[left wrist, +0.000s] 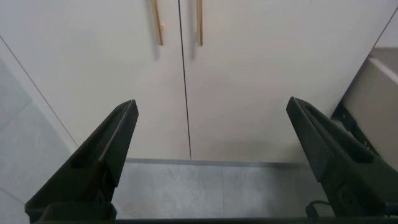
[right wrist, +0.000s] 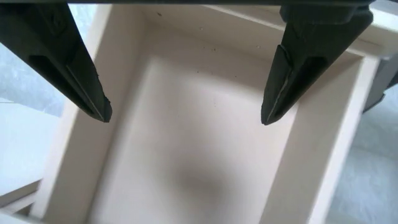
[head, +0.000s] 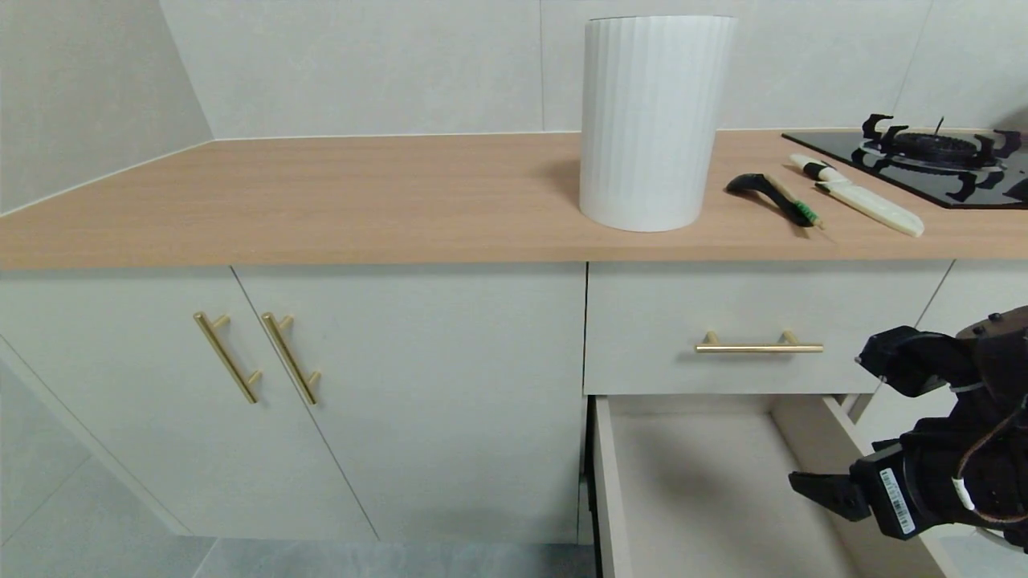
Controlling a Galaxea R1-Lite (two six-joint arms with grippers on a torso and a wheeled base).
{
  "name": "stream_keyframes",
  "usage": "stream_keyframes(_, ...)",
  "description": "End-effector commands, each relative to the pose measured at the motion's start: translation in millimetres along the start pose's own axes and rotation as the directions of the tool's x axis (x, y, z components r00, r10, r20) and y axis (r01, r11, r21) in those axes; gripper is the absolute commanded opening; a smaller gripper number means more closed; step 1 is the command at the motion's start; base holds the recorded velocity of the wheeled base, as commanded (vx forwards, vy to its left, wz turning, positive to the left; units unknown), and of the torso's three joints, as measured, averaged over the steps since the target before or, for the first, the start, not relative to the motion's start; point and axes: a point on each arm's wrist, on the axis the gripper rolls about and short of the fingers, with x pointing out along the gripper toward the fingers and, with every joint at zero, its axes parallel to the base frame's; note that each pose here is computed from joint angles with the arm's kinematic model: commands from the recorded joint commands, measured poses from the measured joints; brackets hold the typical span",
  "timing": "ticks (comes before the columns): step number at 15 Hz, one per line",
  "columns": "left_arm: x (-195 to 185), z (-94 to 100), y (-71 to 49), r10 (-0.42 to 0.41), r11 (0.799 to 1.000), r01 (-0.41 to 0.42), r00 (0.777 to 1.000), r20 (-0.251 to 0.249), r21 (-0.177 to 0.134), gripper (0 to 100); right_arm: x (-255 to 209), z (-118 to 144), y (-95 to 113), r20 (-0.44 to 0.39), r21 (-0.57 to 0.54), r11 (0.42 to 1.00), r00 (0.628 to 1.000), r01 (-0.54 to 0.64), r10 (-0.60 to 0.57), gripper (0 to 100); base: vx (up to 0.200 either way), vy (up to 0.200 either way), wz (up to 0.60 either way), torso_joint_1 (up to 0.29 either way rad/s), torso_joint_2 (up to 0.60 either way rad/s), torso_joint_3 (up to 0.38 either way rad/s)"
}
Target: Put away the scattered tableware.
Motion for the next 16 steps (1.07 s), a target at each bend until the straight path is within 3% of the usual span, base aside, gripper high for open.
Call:
stream_keyframes(1, 0.2, -0.5, 0.0, 0.001, 1.000, -0.001, 1.000, -0.004, 0.000, 100, -0.1, -0.2, 0.0, -0.001, -0.001, 1.000, 1.000, 0.000, 0.000, 100, 0.000, 0.000, 0.00, 0.080, -0.13, -0.295)
stream_keyframes(16, 0.2, -0.5, 0.0, 0.000, 1.000, 0.000, 1.000, -0.004, 0.000, 100, 1.4, -2.2, 0.1, -0.011, -0.006, 1.000, 1.000, 0.001, -0.001, 100, 0.000, 0.000, 0.00, 0.159, -0.47, -0.291)
